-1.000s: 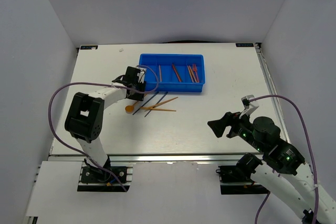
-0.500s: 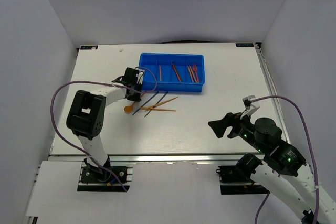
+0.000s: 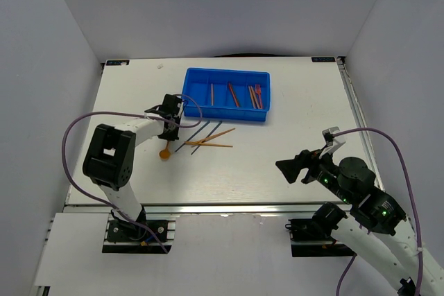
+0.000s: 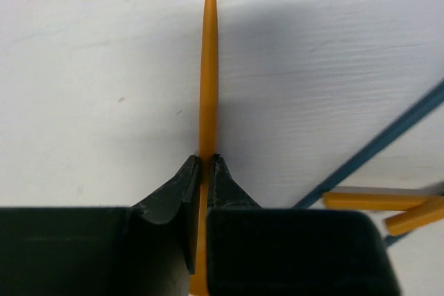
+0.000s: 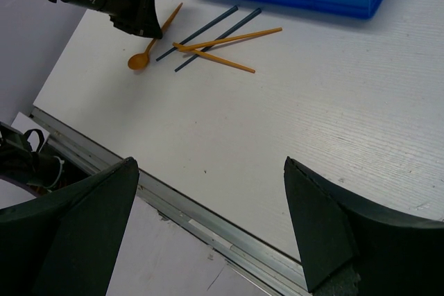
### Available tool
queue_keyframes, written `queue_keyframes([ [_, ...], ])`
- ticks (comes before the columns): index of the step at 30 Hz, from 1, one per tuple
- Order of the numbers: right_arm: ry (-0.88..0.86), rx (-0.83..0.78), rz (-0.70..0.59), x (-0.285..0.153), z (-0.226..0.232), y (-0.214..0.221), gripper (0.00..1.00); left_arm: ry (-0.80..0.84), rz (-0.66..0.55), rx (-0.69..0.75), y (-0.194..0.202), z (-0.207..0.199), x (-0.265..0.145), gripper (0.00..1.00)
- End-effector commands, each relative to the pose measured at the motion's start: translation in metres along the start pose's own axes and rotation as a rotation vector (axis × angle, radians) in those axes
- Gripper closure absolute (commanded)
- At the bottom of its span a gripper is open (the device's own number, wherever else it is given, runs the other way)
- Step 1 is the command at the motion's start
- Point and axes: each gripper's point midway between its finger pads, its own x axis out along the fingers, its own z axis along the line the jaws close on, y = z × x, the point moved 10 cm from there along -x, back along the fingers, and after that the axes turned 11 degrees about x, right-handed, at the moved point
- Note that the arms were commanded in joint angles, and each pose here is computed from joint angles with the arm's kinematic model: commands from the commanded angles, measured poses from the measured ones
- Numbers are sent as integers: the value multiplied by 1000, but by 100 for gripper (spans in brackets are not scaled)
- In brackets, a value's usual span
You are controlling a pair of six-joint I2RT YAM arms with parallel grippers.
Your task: Sort the eating utensils into containers
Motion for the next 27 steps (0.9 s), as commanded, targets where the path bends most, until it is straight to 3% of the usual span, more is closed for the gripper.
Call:
queue_keyframes([
  [1,-59,5,-47,-3,10,-11,11,-122,139,-9,26,9,-9,100],
  [4,-62,8,-49,-1,9,-9,11,-264,159,-86,24,21,-16,100],
  [7,-61,11,-43,0,9,-9,11,-300,56,-206,-2,31,-37,100],
  [12,-45,13,-52,-3,10,-12,11,-200,-317,-461,-70,43,-109,100],
  [16,-37,22,-63,-5,11,-14,11,6,-584,-601,-116,38,-144,100],
  [18,-16,26,-67,-4,9,-14,11,105,-723,-642,-139,30,-150,100],
  [21,19,40,-70,-2,7,-14,11,236,-831,-638,-169,14,-139,100],
  [22,28,43,-74,-1,6,-14,11,260,-809,-630,-176,5,-121,100],
  [23,32,53,-76,-1,6,-14,11,311,-887,-618,-193,1,-124,100],
  [27,52,69,-86,0,5,-14,11,329,-957,-602,-219,-27,-99,100],
])
